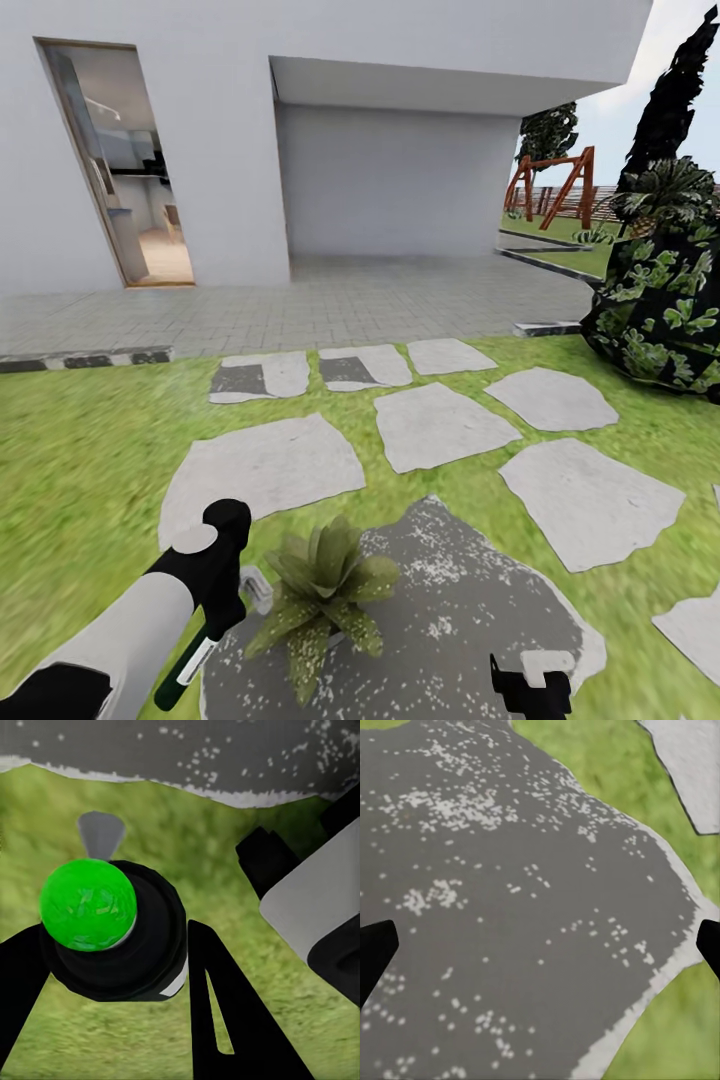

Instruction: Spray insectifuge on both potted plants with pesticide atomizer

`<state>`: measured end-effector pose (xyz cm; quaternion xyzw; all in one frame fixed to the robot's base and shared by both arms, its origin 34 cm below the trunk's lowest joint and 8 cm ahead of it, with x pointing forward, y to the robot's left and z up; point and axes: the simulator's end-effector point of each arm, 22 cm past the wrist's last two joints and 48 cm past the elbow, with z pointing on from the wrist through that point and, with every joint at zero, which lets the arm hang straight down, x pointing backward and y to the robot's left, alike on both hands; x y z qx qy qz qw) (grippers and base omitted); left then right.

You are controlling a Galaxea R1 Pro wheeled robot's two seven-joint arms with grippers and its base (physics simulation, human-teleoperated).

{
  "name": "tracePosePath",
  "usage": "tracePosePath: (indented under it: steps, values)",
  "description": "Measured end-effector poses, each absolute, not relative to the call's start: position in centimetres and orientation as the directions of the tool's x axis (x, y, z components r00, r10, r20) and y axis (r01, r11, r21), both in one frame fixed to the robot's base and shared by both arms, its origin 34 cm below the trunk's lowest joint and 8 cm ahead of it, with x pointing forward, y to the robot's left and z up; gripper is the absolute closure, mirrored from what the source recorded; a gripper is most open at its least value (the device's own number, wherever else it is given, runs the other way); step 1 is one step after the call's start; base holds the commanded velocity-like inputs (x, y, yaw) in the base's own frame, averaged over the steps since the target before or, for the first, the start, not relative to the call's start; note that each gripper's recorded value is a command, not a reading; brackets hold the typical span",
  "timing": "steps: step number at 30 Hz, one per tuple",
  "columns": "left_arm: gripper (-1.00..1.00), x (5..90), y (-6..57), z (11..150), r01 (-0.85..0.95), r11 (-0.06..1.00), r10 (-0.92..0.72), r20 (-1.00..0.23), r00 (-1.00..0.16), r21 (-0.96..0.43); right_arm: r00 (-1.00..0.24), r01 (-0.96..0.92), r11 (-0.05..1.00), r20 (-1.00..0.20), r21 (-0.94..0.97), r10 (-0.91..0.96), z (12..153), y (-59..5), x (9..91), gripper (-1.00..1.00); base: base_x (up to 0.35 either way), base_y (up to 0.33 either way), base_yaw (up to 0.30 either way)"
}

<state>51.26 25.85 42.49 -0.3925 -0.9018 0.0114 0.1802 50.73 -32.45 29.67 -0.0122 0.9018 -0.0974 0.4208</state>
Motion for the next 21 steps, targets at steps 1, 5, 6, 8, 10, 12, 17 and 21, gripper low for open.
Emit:
tracePosePath:
  steps: [1,5,6,8,10,12,17,21]
  values:
    - [1.00,51.2,25.9,42.5,0.704,0.692,0.712,0.317,-0.627,-0.162,-0.646,0.060,0.981,-0.757,-0.186,-0.104,29.7,-32.5,50.7,-1.00,0.010,0.000,0.000]
    - [1.00,51.2,25.9,42.4,0.702,0.693,0.710,0.317,-0.628,-0.164,-0.646,0.060,0.981,-0.757,-0.186,-0.104,29.7,-32.5,50.7,-1.00,0.003,0.000,0.000]
    - [1.00,51.1,26.1,42.4,0.700,0.695,0.709,0.319,-0.629,-0.165,-0.646,0.060,0.981,-0.757,-0.186,-0.104,29.7,-32.5,50.7,-1.00,0.000,0.000,0.000]
    - [1.00,50.9,26.7,42.3,0.695,0.700,0.704,0.324,-0.631,-0.166,-0.646,0.060,0.981,-0.757,-0.186,-0.104,29.7,-32.4,50.7,-1.00,0.000,0.000,0.000]
    - [1.00,50.2,27.4,41.9,0.686,0.707,0.696,0.340,-0.632,-0.173,-0.646,0.060,0.981,-0.756,-0.186,-0.104,29.7,-32.4,50.7,-1.00,0.000,0.000,0.000]
    - [1.00,49.3,28.3,41.5,0.673,0.717,0.686,0.361,-0.632,-0.182,-0.645,0.060,0.981,-0.757,-0.186,-0.104,29.7,-32.4,50.7,-1.00,0.000,0.000,0.000]
    - [1.00,49.1,28.2,41.3,0.670,0.718,0.685,0.365,-0.631,-0.189,-0.646,0.060,0.981,-0.756,-0.186,-0.104,29.6,-32.5,50.7,-1.00,-0.138,0.000,0.000]
    - [1.00,49.3,27.9,41.5,0.675,0.714,0.689,0.358,-0.630,-0.186,-0.646,0.060,0.981,-0.756,-0.186,-0.104,29.7,-32.5,50.7,-1.00,-0.094,0.000,0.000]
